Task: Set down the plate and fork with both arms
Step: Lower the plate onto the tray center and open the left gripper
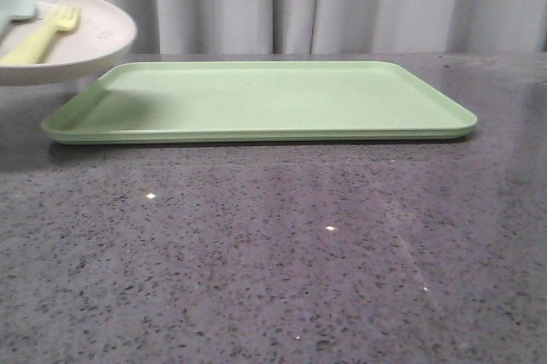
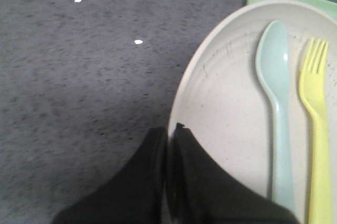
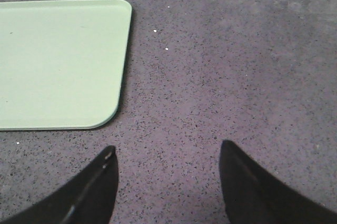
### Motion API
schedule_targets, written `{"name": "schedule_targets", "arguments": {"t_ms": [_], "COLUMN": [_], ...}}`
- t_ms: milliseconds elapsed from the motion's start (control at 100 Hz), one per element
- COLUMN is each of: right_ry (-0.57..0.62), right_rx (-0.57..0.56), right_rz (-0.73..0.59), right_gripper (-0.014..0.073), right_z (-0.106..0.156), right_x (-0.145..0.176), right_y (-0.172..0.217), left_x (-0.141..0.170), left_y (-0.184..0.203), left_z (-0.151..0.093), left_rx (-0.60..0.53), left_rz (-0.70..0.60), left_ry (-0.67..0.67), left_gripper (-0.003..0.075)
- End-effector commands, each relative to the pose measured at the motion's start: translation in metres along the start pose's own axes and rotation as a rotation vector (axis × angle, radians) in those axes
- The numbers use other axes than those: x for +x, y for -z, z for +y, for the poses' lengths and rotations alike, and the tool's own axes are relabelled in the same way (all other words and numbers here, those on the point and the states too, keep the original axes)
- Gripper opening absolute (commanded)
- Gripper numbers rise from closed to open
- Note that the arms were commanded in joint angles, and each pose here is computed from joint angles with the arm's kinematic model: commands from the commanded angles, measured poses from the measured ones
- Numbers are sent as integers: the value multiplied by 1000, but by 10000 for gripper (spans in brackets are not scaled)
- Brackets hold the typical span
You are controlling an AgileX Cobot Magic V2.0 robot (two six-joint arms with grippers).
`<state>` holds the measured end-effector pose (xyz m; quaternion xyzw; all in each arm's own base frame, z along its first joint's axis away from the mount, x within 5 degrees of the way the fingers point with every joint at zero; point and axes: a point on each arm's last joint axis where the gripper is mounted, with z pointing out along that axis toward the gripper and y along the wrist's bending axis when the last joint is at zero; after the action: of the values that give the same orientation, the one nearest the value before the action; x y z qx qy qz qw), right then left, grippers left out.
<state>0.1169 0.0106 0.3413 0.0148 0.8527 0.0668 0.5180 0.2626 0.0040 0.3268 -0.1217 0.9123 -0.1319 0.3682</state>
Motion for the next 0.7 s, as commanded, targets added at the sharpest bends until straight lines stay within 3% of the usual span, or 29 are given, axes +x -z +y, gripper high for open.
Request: {"name": "schedule_targets", "arguments": {"t_ms": [0,240,440,690], "right_ry": [11,11,11,11], "right_rx": [0,0,0,1], "right_rz": [-92,-91,-90,-87], "right_gripper": [437,437,437,437], "right_z": [1,1,1,1], "right_x": [-15,-15,-15,-15], "right_y": [4,4,4,4], "left_x": [-19,-29,-20,-1], "left_y": [1,-41,-73,-101], "left_z": [-26,-77,-117,-141], "left_rx": [98,222,286,319], "left_rz": [-112,-53,-29,11], "left_ry": [12,8,47,78], "left_gripper": [-21,-21,-21,-21]}}
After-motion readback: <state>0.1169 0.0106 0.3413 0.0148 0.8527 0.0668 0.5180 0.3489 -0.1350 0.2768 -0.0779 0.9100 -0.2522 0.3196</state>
